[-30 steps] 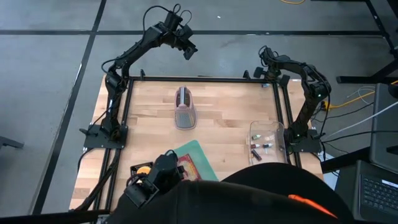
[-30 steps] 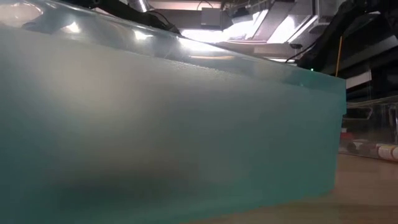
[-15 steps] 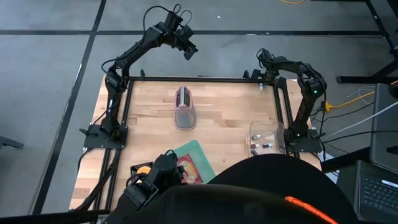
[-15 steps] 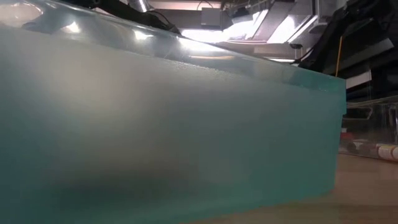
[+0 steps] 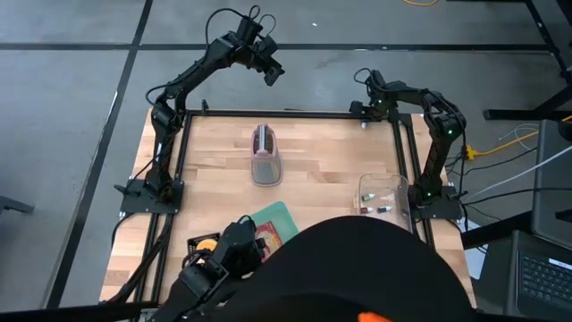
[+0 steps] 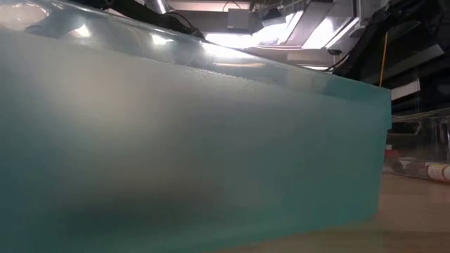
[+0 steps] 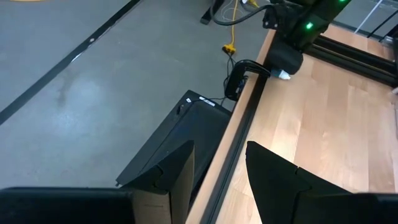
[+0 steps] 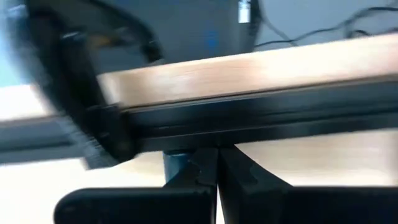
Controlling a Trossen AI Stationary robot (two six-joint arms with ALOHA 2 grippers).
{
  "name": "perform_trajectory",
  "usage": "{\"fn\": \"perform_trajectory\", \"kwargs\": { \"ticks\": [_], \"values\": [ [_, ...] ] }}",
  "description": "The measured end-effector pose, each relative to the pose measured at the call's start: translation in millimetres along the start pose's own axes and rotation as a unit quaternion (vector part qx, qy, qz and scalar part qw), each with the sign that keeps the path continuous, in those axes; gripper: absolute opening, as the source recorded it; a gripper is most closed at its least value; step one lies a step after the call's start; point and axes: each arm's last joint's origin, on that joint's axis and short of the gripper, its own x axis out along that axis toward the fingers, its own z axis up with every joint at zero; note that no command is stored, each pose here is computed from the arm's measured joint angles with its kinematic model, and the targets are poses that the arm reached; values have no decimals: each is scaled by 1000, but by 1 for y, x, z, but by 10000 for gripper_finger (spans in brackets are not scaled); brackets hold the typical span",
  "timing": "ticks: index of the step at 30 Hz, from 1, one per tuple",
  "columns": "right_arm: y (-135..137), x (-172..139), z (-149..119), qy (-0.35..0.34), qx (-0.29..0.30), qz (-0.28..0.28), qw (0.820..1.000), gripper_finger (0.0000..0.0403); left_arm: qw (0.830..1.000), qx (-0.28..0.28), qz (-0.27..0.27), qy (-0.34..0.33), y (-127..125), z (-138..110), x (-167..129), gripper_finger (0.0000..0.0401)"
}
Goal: Pick & Place Food Item
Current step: Put the blue food coloring bottle into the transparent bin
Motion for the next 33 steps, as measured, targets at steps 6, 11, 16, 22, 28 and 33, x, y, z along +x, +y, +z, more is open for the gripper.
{"fn": "perform_trajectory", "kwargs": {
  "ticks": [6,11,16,22,28,33],
  "values": [
    [10,2,1,31,-86,125,988,0,1000,-3,0,0,0,0,0,141],
    [31,-2,-6,58,-173,268,946,0,1000,-4,0,0,0,0,0,141],
    [40,-5,-12,64,-172,267,946,0,1000,-8,0,0,0,0,0,141],
    [69,-52,-14,19,-246,335,909,0,1000,-3,-12,-1,-4,1,1,141],
    [101,-109,-22,-42,-321,388,863,0,1000,24,-15,1,-15,3,7,141],
    [118,-129,-30,-58,-345,388,853,24,999,34,1,4,-19,5,9,141]
  ]
}}
